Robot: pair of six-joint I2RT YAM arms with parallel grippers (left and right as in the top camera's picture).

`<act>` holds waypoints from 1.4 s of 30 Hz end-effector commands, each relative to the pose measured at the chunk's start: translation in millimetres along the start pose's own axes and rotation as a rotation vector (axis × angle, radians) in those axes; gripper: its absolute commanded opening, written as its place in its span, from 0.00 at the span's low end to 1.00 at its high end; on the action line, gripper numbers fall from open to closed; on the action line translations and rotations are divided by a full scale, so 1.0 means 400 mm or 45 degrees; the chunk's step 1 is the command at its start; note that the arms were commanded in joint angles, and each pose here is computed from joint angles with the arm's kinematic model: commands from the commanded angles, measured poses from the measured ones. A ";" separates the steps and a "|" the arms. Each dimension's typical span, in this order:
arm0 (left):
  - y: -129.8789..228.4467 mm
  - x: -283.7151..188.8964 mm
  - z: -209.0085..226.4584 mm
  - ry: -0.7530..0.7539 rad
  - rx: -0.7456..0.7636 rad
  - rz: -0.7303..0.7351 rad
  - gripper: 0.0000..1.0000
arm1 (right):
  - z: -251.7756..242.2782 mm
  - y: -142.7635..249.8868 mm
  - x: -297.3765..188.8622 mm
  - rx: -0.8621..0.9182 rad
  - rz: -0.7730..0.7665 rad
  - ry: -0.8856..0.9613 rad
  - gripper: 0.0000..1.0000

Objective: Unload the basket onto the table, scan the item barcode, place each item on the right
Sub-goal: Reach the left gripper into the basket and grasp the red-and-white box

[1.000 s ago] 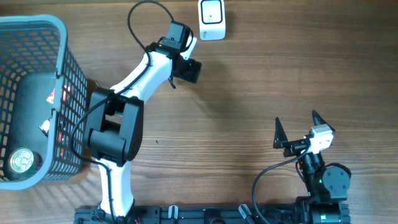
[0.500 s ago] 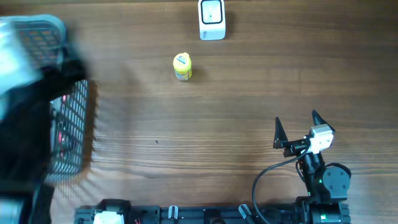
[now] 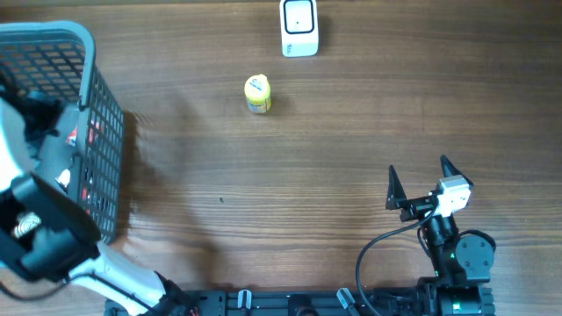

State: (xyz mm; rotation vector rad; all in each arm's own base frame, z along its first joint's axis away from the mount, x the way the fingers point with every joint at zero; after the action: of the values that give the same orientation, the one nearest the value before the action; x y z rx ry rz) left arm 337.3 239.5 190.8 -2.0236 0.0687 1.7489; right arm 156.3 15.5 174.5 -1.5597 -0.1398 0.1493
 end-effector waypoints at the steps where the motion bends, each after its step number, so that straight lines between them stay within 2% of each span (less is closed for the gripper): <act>1: 0.049 0.071 -0.078 -0.004 0.077 0.036 1.00 | 0.001 -0.004 -0.001 0.013 -0.015 0.002 1.00; 5: 0.077 0.099 -0.114 -0.043 0.137 -0.048 1.00 | 0.001 -0.004 -0.001 0.012 -0.015 0.002 1.00; 16: 0.124 0.183 -0.081 -0.076 0.134 -0.017 0.99 | 0.001 -0.004 -0.001 0.012 -0.015 0.002 1.00; 19: 0.128 0.193 -0.079 -0.070 0.132 -0.024 0.86 | 0.001 -0.004 -0.001 0.013 -0.015 0.002 1.00; 26: 0.129 0.190 -0.077 -0.072 0.133 -0.021 0.76 | 0.001 -0.004 -0.001 0.013 -0.015 0.002 1.00; 28: 0.127 0.180 -0.077 -0.068 0.131 -0.027 0.69 | 0.001 -0.004 -0.001 0.013 -0.015 0.002 1.00; 35: 0.091 0.040 -0.081 0.038 0.101 -0.164 0.68 | 0.001 -0.004 -0.001 0.013 -0.015 0.002 1.00; 42: 0.065 -0.251 -0.046 0.261 0.045 -0.452 0.68 | 0.001 -0.004 -0.001 0.012 -0.015 0.002 1.00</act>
State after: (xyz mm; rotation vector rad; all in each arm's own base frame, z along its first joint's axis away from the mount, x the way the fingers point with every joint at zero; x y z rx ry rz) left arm 344.1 190.5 233.4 -2.0083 -0.0930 1.4393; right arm 156.3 15.5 174.5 -1.5597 -0.1398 0.1493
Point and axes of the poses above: each gripper's point midway between its finger pads, its own x axis out along the fingers, its own z axis along the line the jaws close on, y = z × x, the point moved 9 cm from there along -x, back along the fingers, and after that the axes turned 1 degree about x, right-handed, at the moved point
